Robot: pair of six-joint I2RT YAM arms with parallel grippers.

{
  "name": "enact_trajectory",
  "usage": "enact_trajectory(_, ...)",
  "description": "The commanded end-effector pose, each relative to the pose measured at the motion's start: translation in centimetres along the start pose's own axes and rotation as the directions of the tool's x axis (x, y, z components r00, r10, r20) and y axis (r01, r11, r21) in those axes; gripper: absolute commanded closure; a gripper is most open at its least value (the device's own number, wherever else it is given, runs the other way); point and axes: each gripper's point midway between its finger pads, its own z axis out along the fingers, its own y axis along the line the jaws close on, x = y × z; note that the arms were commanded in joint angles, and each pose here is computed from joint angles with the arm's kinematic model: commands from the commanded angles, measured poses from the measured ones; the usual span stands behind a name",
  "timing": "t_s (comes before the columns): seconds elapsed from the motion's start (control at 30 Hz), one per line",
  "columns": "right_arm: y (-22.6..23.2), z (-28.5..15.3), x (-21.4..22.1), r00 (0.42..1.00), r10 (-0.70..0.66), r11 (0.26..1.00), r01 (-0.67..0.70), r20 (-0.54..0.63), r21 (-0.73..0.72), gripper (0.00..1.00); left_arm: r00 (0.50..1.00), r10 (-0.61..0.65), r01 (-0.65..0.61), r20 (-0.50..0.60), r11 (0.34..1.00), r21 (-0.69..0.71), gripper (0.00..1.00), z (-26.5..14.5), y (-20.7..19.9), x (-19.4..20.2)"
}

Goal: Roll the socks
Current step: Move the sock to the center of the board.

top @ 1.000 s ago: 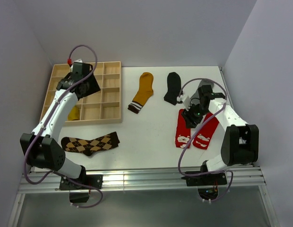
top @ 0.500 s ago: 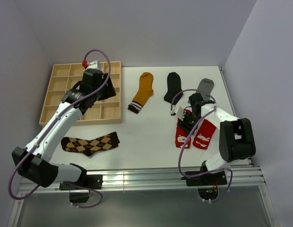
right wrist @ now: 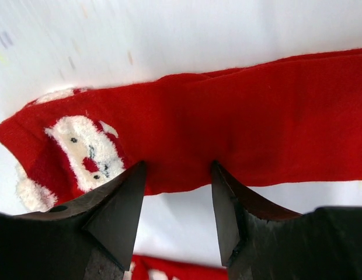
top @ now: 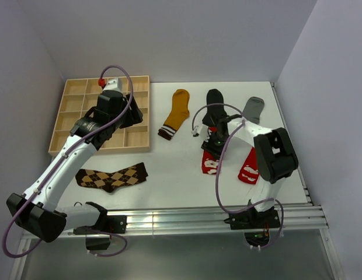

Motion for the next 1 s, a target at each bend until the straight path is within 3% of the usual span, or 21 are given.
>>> enact_trajectory(0.0,0.5,0.5,-3.6,0.998,0.051,0.998,-0.049,0.037,-0.033,0.44,0.999,-0.013,0.012,0.03,0.999,0.05,0.34,-1.3,-0.8,-0.7)
enact_trajectory(0.37,1.5,3.1,-11.0,0.986,0.142,0.982,-0.13,0.087,-0.134,0.44,1.0,-0.013,0.012,0.015,0.997,0.074,0.34,-1.9,-0.7,0.3)
enact_trajectory(0.53,0.3,1.7,-11.8,0.981,0.13,0.991,-0.125,0.146,-0.04,0.44,1.0,-0.005,0.004,0.01,0.996,0.091,0.34,-2.0,-1.0,0.7)
enact_trajectory(0.73,0.8,-2.9,-12.8,0.954,0.052,0.996,-0.073,0.294,0.058,0.43,0.999,-0.003,-0.001,0.034,0.993,0.119,0.34,-2.6,-1.7,0.1)
enact_trajectory(0.97,3.5,-2.8,-10.4,0.95,-0.089,0.99,0.051,0.301,0.133,0.42,0.995,-0.022,0.007,0.102,0.99,0.141,0.33,-4.5,-2.6,-2.8)
